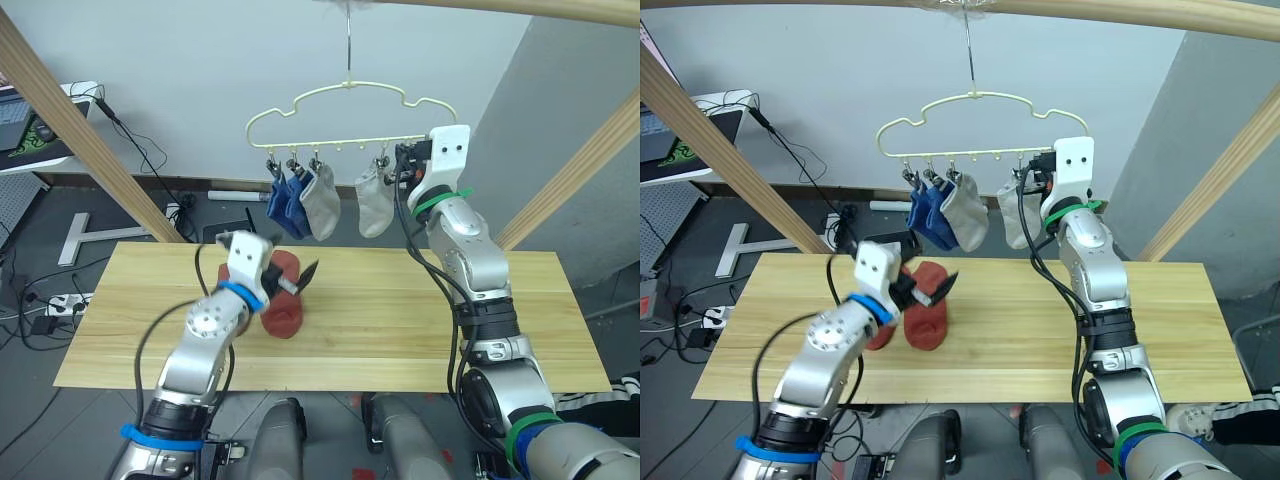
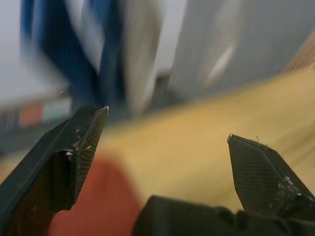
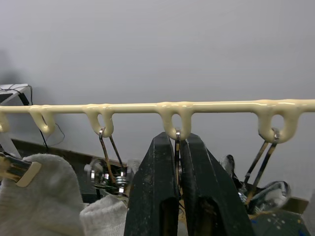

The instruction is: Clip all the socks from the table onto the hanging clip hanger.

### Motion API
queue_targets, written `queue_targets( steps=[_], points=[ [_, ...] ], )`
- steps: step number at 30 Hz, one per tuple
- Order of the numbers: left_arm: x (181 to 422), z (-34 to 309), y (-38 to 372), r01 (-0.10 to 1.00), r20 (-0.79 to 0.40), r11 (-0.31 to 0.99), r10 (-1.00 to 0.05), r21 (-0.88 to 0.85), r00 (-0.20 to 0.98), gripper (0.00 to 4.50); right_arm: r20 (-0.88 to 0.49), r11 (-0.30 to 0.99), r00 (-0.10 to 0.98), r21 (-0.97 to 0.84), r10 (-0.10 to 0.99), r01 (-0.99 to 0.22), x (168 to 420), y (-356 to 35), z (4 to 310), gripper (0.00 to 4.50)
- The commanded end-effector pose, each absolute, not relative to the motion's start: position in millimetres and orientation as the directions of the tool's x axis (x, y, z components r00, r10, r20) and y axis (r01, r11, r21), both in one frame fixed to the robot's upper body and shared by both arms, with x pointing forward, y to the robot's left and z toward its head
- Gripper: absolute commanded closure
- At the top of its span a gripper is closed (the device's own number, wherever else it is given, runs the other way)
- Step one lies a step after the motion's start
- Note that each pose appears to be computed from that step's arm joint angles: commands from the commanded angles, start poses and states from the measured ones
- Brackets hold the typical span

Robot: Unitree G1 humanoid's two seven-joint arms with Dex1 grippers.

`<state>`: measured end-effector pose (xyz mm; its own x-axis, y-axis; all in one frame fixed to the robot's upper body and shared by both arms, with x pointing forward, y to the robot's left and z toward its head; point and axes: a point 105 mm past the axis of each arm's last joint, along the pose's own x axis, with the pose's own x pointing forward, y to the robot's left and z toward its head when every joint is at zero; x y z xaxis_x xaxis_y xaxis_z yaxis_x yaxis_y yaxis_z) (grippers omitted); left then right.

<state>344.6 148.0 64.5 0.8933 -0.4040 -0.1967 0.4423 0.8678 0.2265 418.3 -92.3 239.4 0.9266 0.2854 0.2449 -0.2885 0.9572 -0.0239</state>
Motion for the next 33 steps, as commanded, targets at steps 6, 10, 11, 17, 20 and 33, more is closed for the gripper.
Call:
queue_targets(
  steps=[6, 10, 11, 17, 20, 33],
  points=[
    [360.2, 40.0, 152.4, 0.415, -0.254, 0.871, -0.352, 0.264, 0.901, 0.00, 0.264, 0.957, 0.923, -0.013, 0.281, -0.288, 410.1, -94.2, 248.8, 4.49],
    [368.4, 28.2, 156.9, 0.398, -0.301, 0.876, -0.315, 0.273, 0.900, 0.00, 0.250, 0.960, 0.929, -0.005, 0.273, -0.281, 409.6, -97.2, 246.4, 4.49],
    [370.0, 22.9, 159.4, 0.391, -0.320, 0.873, -0.296, 0.290, 0.900, 0.00, 0.247, 0.960, 0.930, -0.005, 0.271, -0.279, 409.5, -97.5, 245.6, 4.49],
    [364.1, -1.1, 155.7, 0.427, -0.412, 0.867, -0.301, 0.256, 0.860, 0.00, 0.231, 0.963, 0.938, 0.014, 0.260, -0.270, 408.3, -99.4, 243.1, 4.49],
    [354.2, -9.0, 148.4, 0.464, -0.439, 0.864, -0.347, 0.194, 0.829, 0.92, 0.212, 0.965, 0.949, 0.066, 0.235, -0.254, 408.0, -102.8, 240.5, 4.50],
    [330.5, 1.0, 121.0, 0.555, -0.390, 0.830, -0.494, 0.054, 0.777, 4.47, 0.171, 0.963, 0.957, 0.094, 0.234, -0.252, 404.3, -113.6, 239.5, 4.50]
  ],
)
